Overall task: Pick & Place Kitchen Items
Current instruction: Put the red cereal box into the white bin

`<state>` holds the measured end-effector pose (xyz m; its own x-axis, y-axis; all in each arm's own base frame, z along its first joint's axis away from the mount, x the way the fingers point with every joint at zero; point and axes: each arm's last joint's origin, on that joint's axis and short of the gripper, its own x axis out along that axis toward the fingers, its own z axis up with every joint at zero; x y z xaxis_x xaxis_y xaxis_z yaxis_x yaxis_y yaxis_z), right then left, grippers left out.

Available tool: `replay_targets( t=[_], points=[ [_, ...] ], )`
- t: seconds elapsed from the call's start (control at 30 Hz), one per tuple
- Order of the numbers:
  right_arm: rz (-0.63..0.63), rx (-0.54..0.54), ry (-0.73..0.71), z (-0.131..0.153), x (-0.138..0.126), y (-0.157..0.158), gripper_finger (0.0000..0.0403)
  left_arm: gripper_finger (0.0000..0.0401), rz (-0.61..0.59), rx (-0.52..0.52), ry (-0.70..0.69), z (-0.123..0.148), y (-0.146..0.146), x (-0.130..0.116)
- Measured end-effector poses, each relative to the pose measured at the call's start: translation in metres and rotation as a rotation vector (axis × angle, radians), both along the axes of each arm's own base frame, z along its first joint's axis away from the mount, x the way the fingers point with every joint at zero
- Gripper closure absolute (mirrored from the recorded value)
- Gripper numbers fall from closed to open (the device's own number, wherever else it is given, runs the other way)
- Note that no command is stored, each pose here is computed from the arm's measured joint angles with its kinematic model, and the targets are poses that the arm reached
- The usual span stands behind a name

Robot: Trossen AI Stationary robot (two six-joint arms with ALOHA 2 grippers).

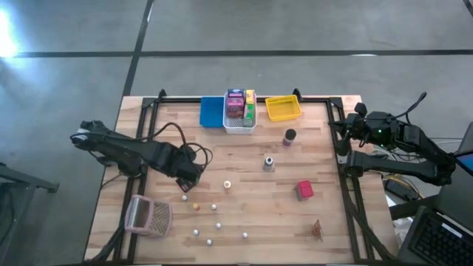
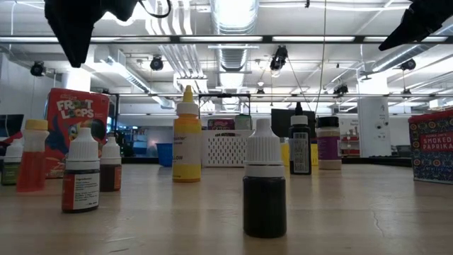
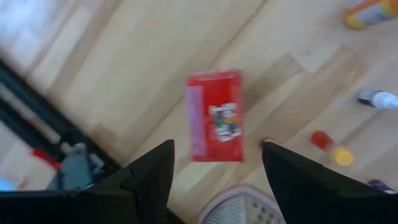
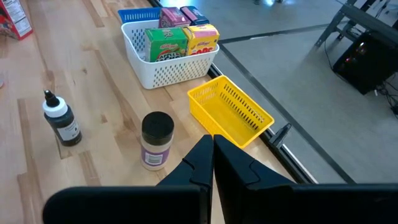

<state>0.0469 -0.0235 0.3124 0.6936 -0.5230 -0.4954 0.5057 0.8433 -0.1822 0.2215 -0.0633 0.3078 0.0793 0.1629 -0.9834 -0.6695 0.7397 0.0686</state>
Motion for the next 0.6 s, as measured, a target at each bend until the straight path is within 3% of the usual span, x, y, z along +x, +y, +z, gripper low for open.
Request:
replay_targets(
  t=[0.17,0.6],
  points=[
    [0.0,0.0,0.0,0.0,0.0,0.0,0.0394,0.0153,0.006,-0.037,-0.006,-0.01,-0.003,0.002],
    [0.0,0.0,0.0,0.0,0.0,0.0,0.0394,0.0149,0.019,-0.019,0.019,-0.028,-0.001,0.0]
  ],
)
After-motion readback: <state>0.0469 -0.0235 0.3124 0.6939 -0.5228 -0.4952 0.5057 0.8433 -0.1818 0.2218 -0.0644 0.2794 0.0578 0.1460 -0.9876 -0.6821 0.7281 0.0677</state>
